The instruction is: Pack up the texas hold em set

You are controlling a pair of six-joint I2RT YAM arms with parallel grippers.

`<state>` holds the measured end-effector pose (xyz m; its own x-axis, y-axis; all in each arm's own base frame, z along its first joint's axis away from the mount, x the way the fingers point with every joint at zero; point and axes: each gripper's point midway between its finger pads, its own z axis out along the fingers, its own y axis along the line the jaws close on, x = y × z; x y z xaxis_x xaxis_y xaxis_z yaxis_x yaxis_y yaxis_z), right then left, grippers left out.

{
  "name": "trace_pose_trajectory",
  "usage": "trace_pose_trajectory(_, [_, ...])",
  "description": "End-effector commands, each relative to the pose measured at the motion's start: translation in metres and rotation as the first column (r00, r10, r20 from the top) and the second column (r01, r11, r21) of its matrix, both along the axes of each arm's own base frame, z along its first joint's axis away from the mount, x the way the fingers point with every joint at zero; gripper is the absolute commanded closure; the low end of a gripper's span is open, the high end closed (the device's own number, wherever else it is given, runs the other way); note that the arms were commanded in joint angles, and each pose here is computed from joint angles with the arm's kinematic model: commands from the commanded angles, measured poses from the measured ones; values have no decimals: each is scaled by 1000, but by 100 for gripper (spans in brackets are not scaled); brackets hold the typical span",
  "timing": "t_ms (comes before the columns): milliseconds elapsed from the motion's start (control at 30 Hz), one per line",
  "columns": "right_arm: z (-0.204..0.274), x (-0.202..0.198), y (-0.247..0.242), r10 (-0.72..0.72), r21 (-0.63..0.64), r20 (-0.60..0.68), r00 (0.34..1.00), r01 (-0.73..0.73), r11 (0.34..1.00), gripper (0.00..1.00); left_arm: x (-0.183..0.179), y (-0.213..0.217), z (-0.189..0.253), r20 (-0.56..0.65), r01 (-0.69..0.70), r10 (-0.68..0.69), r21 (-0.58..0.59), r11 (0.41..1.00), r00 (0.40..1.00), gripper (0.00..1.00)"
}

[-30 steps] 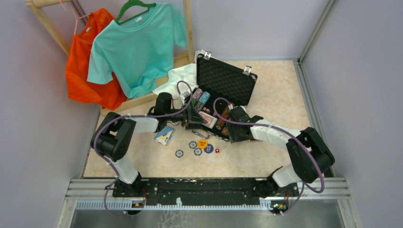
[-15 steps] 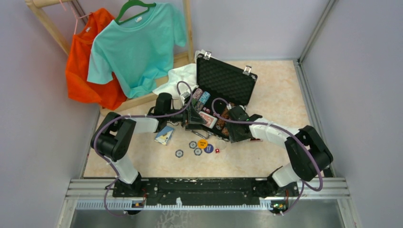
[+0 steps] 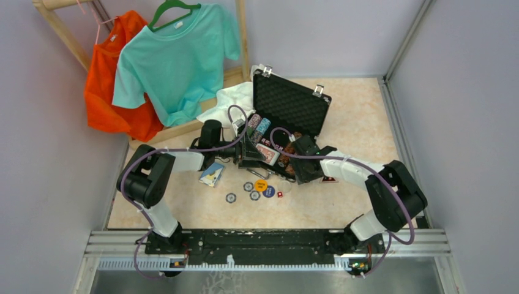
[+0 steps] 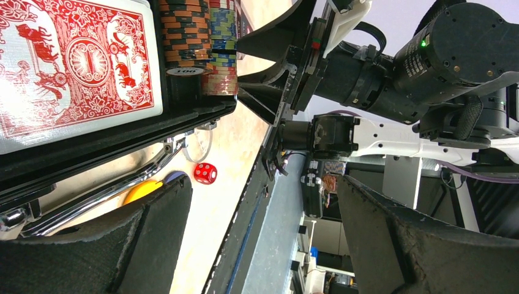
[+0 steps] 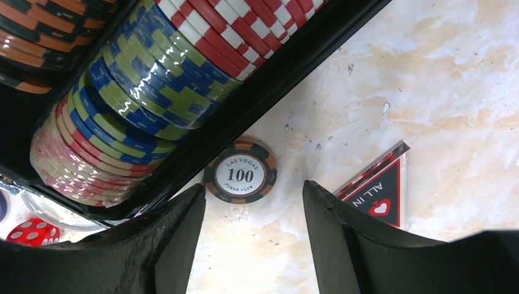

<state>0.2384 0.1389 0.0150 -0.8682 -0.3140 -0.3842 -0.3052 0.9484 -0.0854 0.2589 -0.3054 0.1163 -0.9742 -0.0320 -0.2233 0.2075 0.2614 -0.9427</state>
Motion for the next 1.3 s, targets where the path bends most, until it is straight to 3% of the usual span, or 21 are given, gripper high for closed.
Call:
trace_pose_trajectory(0, [-12, 20, 53, 47, 223, 81, 996, -64, 973, 37, -2, 1, 0, 19, 14, -14, -1, 1000, 1000, 7])
trace_pose_trajectory(367, [-13, 15, 68, 42, 172, 207, 978, -79, 982, 37, -2, 1, -1, 20, 12, -12, 4, 1000, 1000, 7])
trace_pose_trajectory(633, [-26, 8, 62, -14, 194, 199, 980, -26, 981, 37, -2, 1, 4, 26, 12, -12, 2, 1000, 1000, 7])
trace_pose_trajectory(1000, [18, 14, 50, -51, 213, 309, 950, -17, 977, 36, -2, 1, 6, 35, 6, -6, 10, 1000, 999, 7])
trace_pose_trajectory(1267, [11, 10, 39, -89, 187, 292, 952, 34, 982, 35, -1, 0, 15, 62, 9, -8, -6, 1000, 998, 7])
